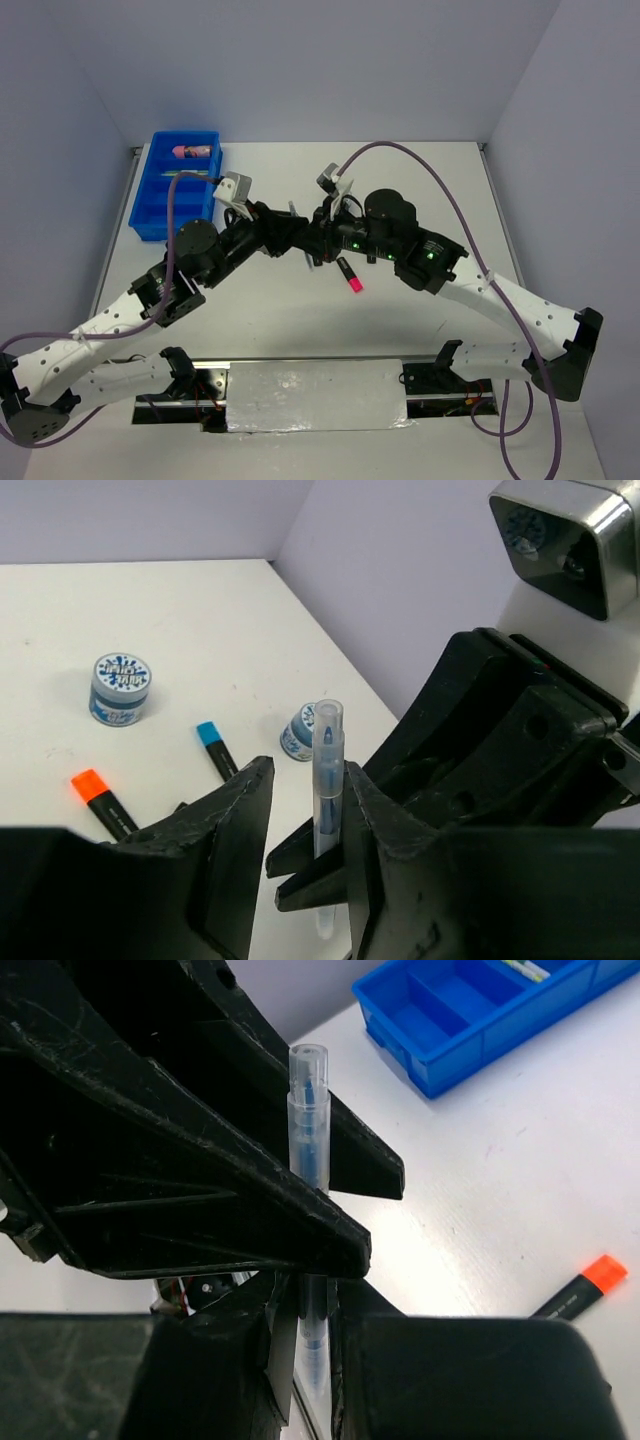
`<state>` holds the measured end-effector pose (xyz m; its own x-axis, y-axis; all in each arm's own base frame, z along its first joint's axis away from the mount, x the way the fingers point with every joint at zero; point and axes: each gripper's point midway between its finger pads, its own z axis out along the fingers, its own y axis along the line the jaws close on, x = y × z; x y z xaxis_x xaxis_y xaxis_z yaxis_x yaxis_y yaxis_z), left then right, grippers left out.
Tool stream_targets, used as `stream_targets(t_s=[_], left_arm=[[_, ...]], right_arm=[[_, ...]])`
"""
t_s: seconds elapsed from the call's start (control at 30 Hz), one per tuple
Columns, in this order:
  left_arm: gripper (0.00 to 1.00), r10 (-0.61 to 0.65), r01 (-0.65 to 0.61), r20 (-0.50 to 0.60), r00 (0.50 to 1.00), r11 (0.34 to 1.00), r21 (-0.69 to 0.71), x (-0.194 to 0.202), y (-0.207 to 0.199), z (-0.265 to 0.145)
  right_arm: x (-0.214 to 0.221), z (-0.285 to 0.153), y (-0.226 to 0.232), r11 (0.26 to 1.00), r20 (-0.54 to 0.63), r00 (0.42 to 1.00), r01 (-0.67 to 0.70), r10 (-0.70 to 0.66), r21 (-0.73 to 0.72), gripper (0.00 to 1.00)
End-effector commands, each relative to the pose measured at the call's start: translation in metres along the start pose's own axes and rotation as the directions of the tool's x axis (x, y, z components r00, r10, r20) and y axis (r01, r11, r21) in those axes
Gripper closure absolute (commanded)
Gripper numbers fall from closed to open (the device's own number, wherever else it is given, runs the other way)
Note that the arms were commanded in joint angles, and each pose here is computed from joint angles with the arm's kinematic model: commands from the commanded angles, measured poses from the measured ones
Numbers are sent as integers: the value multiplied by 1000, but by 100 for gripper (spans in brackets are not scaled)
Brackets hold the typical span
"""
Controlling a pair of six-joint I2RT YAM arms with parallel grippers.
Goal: Sort the stationery into containers
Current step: Place the pen in the storage box.
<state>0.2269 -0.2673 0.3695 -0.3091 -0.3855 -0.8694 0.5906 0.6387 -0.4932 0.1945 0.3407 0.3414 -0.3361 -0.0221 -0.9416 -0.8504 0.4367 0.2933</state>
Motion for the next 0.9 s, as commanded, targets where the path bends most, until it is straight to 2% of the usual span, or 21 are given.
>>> stream_targets(t_s=[0.0,0.03,0.07,0.13,0.2,0.23,0.27,0.3,0.37,0.4,0.5,0.53,0.57,0.6,0.63,0.67,0.7,0.77,0.8,0.83,0.87], left_arm=[[54,1,0,-115,993,1000,7,36,5,2],[55,2,-1,-117,993,1000,2,38,7,2],[65,3,-4,-114,993,1000,-3,37,8,1],[100,4,-6,-109,994,1000,-19,36,11,1],[100,19,-21,-89,996,999,-25,32,13,0],[100,20,-23,-83,996,999,-41,32,16,0],[100,17,-22,-69,997,998,-65,29,20,0],[100,15,-19,-37,999,991,-136,22,32,1],[100,-24,20,-15,1000,968,-252,18,54,4],[100,-34,35,11,999,930,-366,8,81,4],[100,-106,145,108,989,867,-476,-14,119,5],[100,-126,201,177,976,827,-525,-30,148,4],[100,-138,233,214,967,816,-528,-39,160,4],[100,-154,261,239,959,808,-527,-45,172,5],[100,-166,330,325,931,766,-551,-65,204,1],[100,-177,352,345,922,756,-551,-71,217,2],[100,-172,387,389,905,711,-587,-82,251,-2],[100,-161,445,473,866,679,-584,-100,280,-5],[100,-145,478,512,846,630,-612,-103,316,-12],[100,-122,499,564,816,642,-582,-118,328,-12],[100,-133,547,598,791,590,-593,-116,368,-21]], right_arm=[[-54,-4,15,999,174,985,21,-15,-33,100],[-56,-4,15,999,179,984,20,-14,-31,100],[-57,-4,15,999,180,984,21,-15,-33,100],[-55,-2,16,999,173,985,19,-12,-39,100],[-53,-1,17,999,172,985,18,-10,-49,100],[-49,0,17,998,164,986,16,-7,-55,97],[-46,1,15,999,162,987,8,0,-46,86],[-39,3,10,999,151,988,-4,9,-32,54],[-31,2,0,999,145,989,-33,31,15,24],[-21,1,-13,996,137,990,-53,43,70,2],[3,-10,-35,980,127,987,-117,97,159,0],[7,-16,-45,971,138,984,-135,109,198,0],[5,-31,-56,947,185,974,-176,128,268,0],[24,-36,-66,932,174,974,-192,144,307,0],[28,-42,-71,922,189,971,-205,149,328,0],[32,-47,-74,917,201,967,-215,154,335,0],[42,-54,-75,917,199,968,-215,154,336,0],[52,-63,-78,910,186,970,-214,156,355,0],[56,-66,-79,909,179,972,-211,154,360,0],[60,-67,-79,909,170,973,-207,154,361,0],[64,-71,-77,913,167,974,-202,150,353,0]])
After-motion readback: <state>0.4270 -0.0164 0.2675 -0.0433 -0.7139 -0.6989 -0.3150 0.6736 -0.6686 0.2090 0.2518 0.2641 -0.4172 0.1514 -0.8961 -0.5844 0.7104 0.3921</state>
